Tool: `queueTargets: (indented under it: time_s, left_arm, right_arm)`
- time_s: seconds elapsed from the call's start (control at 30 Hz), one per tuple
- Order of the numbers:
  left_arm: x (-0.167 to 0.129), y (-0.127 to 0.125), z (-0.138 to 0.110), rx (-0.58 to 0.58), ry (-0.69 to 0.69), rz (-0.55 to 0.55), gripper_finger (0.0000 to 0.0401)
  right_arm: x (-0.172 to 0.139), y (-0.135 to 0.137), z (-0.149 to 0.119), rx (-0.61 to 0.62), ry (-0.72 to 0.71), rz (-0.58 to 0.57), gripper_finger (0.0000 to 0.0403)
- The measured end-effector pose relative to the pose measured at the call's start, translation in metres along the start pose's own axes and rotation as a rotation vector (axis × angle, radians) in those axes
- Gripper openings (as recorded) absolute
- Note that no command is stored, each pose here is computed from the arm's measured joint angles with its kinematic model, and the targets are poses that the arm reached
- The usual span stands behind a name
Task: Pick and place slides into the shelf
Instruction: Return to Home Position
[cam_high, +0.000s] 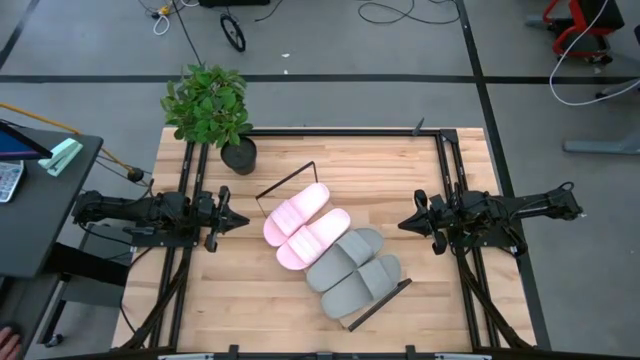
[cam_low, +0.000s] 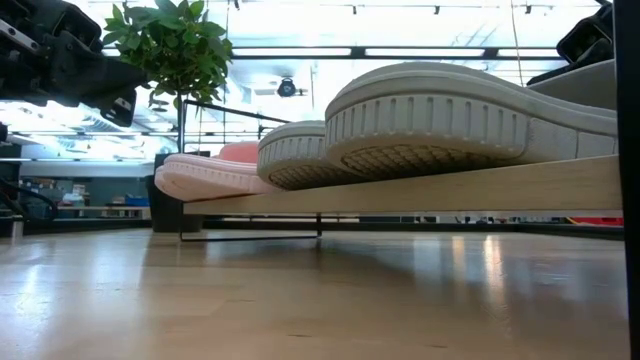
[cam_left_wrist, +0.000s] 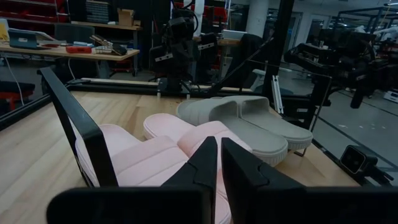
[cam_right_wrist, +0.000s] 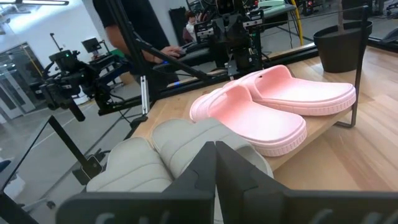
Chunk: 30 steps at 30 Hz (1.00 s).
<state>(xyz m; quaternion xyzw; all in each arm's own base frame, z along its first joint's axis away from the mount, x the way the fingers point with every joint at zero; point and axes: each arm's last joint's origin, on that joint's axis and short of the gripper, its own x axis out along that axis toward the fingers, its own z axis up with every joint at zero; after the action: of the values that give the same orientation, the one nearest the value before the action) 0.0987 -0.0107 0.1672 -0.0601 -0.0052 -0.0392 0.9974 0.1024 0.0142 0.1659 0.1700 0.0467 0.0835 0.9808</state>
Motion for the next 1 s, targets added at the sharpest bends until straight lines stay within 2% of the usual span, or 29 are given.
queueTargets:
  time_s: [0.4,0.77,1.0]
  left_arm:
    - [0.0,0.0,0.0001,0.0,-0.001,0.001,0.004]
    - [0.0,0.0,0.0,0.0,0.0,0.0,0.0028]
    - [0.0,0.0,0.0,0.001,0.0,0.0,0.0037]
  right_arm:
    - [0.0,0.0,0.0,0.0,0.0,0.0,0.0009]
    - [0.0,0.0,0.0,0.0,0.0,0.0,0.0009]
    - [0.0,0.0,0.0001,0.0,-0.001,0.0,0.0009]
